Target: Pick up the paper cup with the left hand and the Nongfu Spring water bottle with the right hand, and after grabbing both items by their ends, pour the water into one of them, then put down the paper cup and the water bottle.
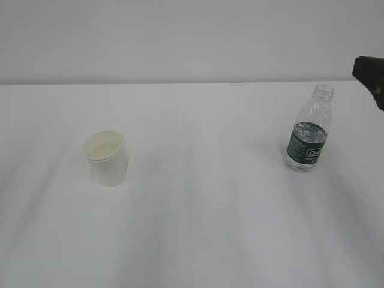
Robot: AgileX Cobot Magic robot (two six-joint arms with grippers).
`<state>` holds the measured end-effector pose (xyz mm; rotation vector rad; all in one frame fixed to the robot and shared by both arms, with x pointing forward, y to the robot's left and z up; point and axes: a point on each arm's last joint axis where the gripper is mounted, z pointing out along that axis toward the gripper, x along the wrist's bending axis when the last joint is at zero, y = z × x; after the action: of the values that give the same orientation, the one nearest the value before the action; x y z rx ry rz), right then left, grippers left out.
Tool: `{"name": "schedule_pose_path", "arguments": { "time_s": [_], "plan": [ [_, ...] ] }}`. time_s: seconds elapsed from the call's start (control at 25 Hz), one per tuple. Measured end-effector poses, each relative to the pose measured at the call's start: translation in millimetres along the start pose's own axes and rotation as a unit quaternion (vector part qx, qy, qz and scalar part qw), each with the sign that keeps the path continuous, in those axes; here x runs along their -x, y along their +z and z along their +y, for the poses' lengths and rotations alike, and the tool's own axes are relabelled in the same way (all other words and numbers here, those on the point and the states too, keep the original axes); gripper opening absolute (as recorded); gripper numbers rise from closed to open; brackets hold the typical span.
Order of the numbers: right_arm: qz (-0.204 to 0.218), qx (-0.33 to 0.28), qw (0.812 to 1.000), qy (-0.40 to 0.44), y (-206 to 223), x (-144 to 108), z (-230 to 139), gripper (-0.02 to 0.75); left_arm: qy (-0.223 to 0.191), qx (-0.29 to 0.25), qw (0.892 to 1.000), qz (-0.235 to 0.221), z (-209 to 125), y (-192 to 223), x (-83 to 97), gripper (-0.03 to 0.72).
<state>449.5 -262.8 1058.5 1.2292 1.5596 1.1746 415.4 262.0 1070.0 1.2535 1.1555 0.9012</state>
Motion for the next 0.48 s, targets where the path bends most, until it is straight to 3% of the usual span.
{"name": "schedule_pose_path", "arguments": {
  "time_s": [0.48],
  "plan": [
    [-0.021,-0.03,0.999,-0.008,-40.2,3.3,5.6,0.587,0.002,-0.026,1.0,0.017,7.8,-40.4,-0.1,0.587]
  ]
}}
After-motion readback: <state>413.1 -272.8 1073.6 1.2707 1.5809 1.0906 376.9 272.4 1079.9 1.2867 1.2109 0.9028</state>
